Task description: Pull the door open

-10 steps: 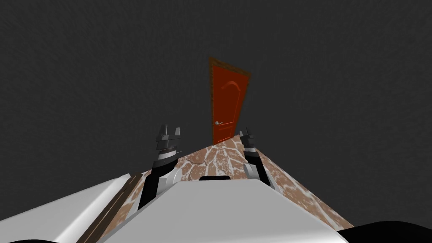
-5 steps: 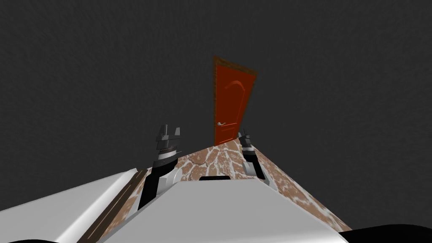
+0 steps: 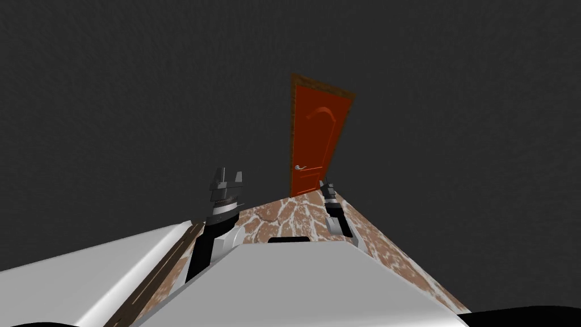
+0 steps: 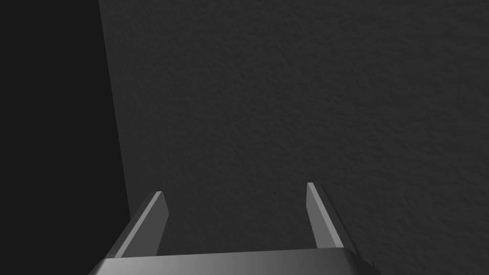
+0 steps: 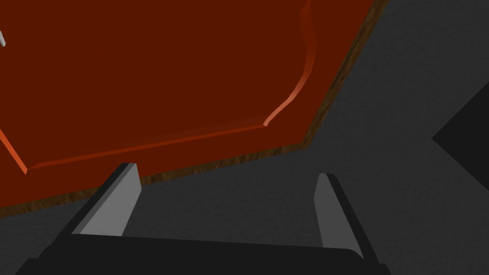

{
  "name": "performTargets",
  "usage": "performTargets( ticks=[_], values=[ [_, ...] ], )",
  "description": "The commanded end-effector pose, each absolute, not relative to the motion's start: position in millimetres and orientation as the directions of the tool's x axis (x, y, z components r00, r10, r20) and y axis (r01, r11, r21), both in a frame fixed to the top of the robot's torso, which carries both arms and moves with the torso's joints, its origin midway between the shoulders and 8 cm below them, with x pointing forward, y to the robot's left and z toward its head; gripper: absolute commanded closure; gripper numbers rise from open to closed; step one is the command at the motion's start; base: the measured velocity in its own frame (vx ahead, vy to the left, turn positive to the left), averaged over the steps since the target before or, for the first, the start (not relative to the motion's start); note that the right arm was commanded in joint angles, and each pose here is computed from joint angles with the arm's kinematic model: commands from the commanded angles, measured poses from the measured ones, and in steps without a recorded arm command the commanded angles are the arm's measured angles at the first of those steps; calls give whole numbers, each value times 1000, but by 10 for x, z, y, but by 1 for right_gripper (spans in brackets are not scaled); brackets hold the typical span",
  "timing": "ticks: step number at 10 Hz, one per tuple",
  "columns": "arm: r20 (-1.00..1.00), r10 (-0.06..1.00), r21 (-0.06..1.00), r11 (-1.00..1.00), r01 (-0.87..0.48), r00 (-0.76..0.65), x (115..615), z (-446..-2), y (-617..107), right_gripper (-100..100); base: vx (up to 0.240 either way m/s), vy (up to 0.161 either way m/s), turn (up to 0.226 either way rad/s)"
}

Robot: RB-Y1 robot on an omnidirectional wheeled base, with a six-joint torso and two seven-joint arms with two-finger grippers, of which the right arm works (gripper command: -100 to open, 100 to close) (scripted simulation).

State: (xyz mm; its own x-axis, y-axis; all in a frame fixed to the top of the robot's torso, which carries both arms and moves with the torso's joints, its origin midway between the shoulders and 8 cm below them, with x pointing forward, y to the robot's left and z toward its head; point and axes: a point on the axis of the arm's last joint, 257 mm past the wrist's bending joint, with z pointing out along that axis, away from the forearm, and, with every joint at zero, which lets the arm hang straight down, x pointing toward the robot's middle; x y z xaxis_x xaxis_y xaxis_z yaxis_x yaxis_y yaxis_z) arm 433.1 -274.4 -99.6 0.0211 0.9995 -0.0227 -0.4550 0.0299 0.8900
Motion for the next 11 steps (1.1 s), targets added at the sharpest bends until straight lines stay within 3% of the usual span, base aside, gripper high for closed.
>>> performTargets(
  ticks=[1, 11],
  values=[
    [-25, 999, 899, 32, -436, 23, 4378, -1111, -2774, -100, 53, -34, 45],
    [-48, 998, 939, 59, -338, 39, 4657, -1751, -2999, -100, 47, -22, 96]
  ],
)
